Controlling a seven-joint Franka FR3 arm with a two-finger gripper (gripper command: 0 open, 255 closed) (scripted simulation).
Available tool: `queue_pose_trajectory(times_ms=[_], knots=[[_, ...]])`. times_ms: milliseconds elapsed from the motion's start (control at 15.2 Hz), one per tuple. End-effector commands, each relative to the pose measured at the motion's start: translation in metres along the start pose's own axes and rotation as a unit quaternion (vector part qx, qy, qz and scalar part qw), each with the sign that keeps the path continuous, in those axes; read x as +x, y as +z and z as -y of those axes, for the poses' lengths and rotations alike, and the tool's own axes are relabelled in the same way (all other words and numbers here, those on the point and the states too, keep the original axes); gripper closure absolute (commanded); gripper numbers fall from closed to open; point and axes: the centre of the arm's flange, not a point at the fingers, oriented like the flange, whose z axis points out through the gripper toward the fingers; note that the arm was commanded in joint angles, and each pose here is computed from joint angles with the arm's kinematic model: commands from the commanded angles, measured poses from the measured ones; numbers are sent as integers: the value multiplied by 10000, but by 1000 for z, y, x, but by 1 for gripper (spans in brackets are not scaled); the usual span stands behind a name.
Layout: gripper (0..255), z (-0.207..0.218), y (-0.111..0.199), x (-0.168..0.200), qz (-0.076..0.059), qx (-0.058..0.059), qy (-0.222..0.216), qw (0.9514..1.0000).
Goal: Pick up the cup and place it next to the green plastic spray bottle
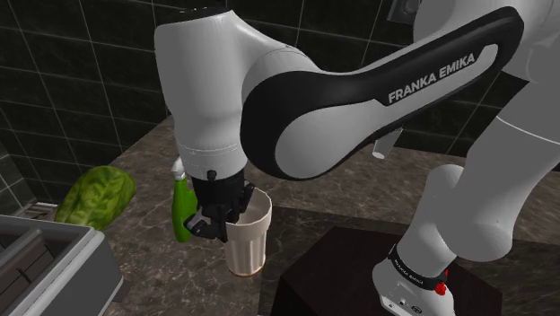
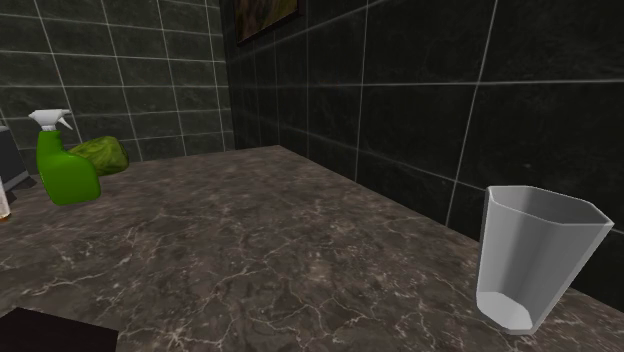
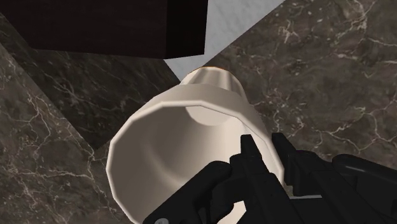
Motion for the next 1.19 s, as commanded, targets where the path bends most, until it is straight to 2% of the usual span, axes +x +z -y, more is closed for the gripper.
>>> queue_pose_trajectory(times_ms=[0,462,924,990,1122], knots=[[255,1,11,1,-4,3,0,10000],[255,5,46,1,-4,3,0,10000],[255,5,46,1,-4,3,0,10000],[0,5,46,1,-4,3,0,10000],[0,5,46,1,-4,3,0,10000]])
